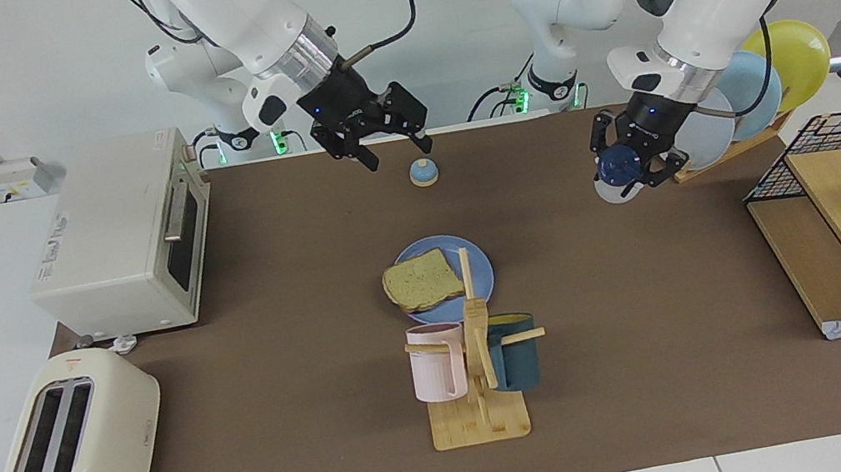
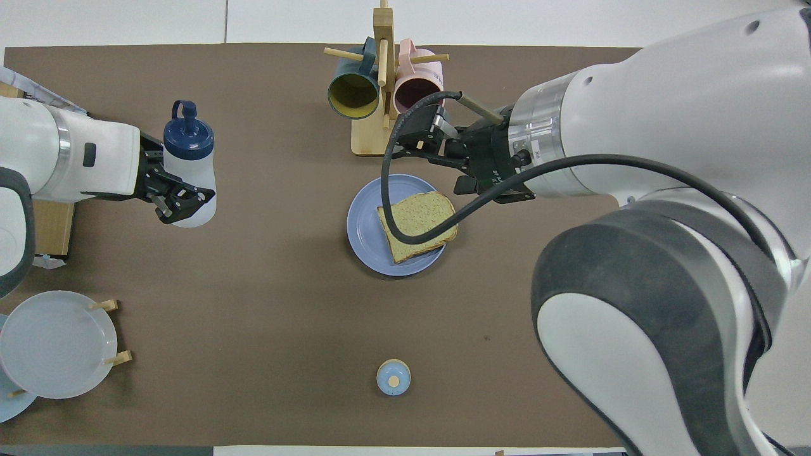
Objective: Put bread on plate and add seasoning
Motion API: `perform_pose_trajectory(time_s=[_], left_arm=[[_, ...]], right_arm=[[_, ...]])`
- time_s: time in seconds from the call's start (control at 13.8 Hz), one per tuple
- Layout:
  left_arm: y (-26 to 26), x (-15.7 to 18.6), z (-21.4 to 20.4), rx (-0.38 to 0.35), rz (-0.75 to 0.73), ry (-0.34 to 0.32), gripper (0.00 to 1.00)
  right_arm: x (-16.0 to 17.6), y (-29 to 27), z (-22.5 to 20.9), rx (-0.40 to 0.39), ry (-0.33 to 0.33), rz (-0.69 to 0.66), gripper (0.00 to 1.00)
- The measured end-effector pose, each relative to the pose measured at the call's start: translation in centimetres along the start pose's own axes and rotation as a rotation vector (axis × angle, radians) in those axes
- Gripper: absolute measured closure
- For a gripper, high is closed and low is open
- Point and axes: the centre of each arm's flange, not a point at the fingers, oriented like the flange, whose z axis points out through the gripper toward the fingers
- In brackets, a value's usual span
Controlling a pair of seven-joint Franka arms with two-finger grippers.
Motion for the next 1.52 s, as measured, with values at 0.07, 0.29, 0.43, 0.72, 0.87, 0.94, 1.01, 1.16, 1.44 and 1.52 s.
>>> perform_pose_trajectory(time_s=[0.07,0.29,0.43,0.72,0.87,0.94,1.01,1.16,1.44,1.52], left_arm=[[0.5,0.0,-0.1,-0.009,0.065,-0.022,0.54],[3.0,1.6,0.3,-0.037,0.243,-0.064,0.54],[4.7,2.8,0.9,-0.053,0.310,-0.088,0.54],[7.1,3.9,1.1,-0.078,0.452,-0.121,0.54],[7.2,3.7,1.0,-0.093,0.484,-0.127,0.54],[7.2,3.6,1.0,-0.096,0.492,-0.128,0.54],[7.3,3.6,1.0,-0.100,0.496,-0.130,0.54],[7.3,3.5,1.0,-0.103,0.501,-0.131,0.54],[7.3,3.5,0.9,-0.103,0.502,-0.131,0.54],[7.4,3.5,0.9,-0.103,0.502,-0.130,0.54]], right_arm=[[-0.1,-0.7,-0.3,0.010,0.004,-0.006,0.04],[-1.0,-3.4,0.7,0.031,-0.001,0.004,0.06],[-2.0,-5.8,2.5,0.027,0.007,0.016,0.06],[-3.9,-9.2,5.8,0.051,0.041,0.036,0.09],[-5.5,-10.1,6.3,0.037,0.052,0.010,0.16],[-6.3,-10.5,6.4,0.034,0.054,0.005,0.22],[-7.0,-10.9,6.6,0.031,0.055,0.010,0.23],[-7.6,-11.3,6.7,0.029,0.057,0.018,0.24],[-8.8,-11.9,7.0,0.026,0.053,0.000,0.29],[-9.0,-12.0,7.1,0.024,0.052,-0.002,0.32]])
